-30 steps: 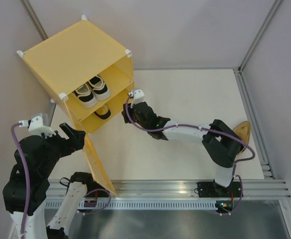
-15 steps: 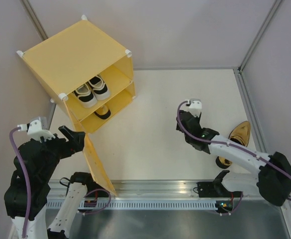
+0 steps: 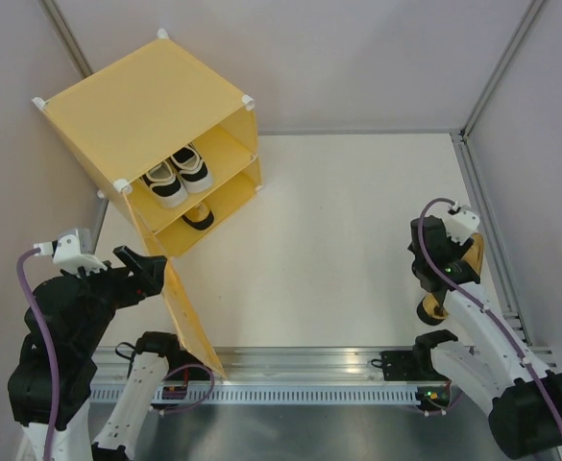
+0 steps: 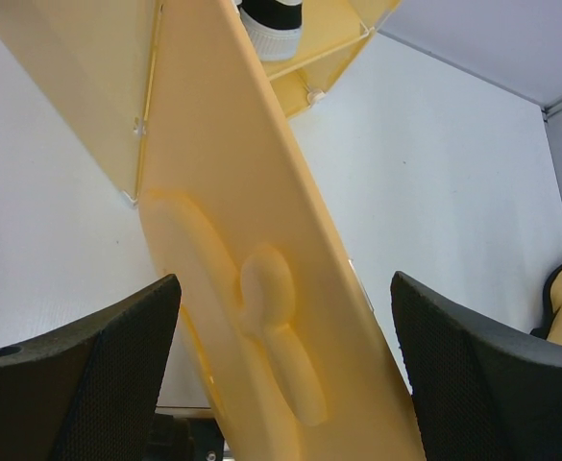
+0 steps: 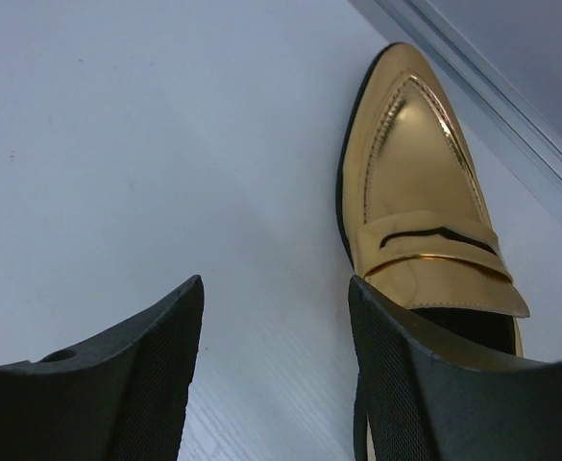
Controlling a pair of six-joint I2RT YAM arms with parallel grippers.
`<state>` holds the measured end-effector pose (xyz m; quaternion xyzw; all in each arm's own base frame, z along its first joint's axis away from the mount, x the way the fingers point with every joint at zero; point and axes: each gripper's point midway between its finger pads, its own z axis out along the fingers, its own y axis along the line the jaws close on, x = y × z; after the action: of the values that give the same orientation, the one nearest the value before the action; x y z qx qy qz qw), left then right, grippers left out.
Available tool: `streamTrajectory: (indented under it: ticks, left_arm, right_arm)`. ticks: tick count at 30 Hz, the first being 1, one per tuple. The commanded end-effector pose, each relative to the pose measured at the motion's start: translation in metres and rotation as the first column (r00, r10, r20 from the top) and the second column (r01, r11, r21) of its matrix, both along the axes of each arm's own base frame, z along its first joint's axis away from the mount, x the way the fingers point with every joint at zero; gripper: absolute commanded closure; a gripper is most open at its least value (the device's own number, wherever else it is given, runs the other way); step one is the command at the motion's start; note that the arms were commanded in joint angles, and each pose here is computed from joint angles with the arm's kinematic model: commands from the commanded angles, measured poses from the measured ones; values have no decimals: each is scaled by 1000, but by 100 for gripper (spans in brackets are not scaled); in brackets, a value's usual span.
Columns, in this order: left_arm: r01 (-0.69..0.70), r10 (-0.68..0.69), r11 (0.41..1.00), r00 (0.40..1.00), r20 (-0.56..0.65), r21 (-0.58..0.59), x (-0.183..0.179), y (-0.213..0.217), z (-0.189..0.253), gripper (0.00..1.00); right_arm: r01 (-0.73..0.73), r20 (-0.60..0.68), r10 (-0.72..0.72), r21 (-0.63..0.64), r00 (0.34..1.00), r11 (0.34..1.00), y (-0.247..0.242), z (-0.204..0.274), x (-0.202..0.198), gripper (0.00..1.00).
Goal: Place and organize the shoes in the shoe cabinet
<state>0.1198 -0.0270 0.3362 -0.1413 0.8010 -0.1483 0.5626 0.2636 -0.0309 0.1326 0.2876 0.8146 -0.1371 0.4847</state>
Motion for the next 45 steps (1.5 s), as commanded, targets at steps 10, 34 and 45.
streamTrajectory:
  ticks: [10,34,45]
  left_arm:
    - [59,-59,998,998,-2,-36,-3,-12,-2,8]
    - [71,-69,996,997,40,-52,-8,-14,5,7]
    - [69,-66,997,995,70,-41,-15,-12,9,7]
  right_arm:
    - [199,-127,-175,213,976,957,-23,-63,-28,36]
    - [308,-131,-292,132,948,942,-44,-15,-61,27]
    - [255,-253,-200,209,947,944,-22,-73,-54,51]
